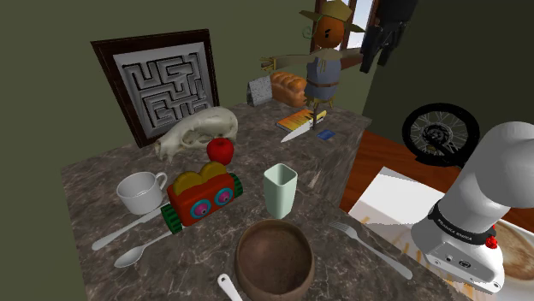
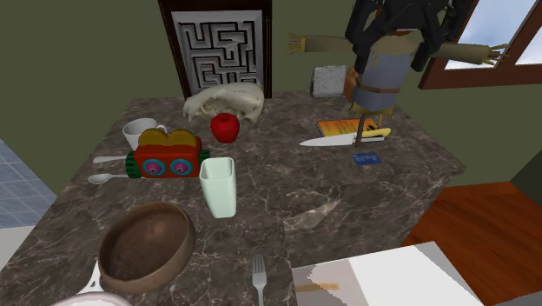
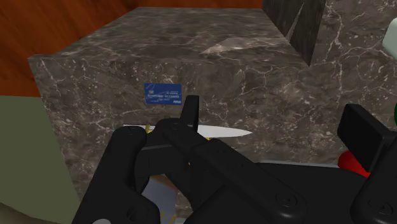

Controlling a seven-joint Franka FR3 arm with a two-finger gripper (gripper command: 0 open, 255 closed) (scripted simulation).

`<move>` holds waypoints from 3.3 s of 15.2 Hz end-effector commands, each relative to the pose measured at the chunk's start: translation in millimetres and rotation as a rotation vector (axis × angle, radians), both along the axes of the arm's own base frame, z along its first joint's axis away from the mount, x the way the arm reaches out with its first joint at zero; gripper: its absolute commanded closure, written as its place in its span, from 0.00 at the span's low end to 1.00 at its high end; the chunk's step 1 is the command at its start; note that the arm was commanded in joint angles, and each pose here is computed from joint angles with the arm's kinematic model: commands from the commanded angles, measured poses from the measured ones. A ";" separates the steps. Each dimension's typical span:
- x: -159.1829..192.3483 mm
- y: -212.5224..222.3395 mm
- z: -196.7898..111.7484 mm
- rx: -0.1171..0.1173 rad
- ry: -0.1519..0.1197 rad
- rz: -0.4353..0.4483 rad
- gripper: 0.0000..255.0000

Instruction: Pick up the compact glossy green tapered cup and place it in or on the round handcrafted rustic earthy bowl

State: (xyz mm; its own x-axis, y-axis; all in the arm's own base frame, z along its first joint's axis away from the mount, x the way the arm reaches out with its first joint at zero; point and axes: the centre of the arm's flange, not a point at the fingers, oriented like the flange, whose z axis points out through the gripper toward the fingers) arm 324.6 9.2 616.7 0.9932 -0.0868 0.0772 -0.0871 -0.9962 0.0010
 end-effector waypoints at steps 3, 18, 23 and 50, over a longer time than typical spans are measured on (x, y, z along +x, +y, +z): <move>4.3 22.6 -13.1 -0.001 0.001 0.002 0.00; 34.3 192.4 -112.3 -0.008 0.009 0.018 0.00; 43.5 248.9 -145.7 -0.010 0.012 0.023 0.00; 58.9 331.4 -235.1 -0.014 0.016 0.030 1.00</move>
State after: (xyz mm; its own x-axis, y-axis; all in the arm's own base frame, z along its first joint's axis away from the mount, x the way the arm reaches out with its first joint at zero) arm 383.5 340.7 381.7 0.9965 -0.0557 0.0626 -0.0568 -0.9983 0.0155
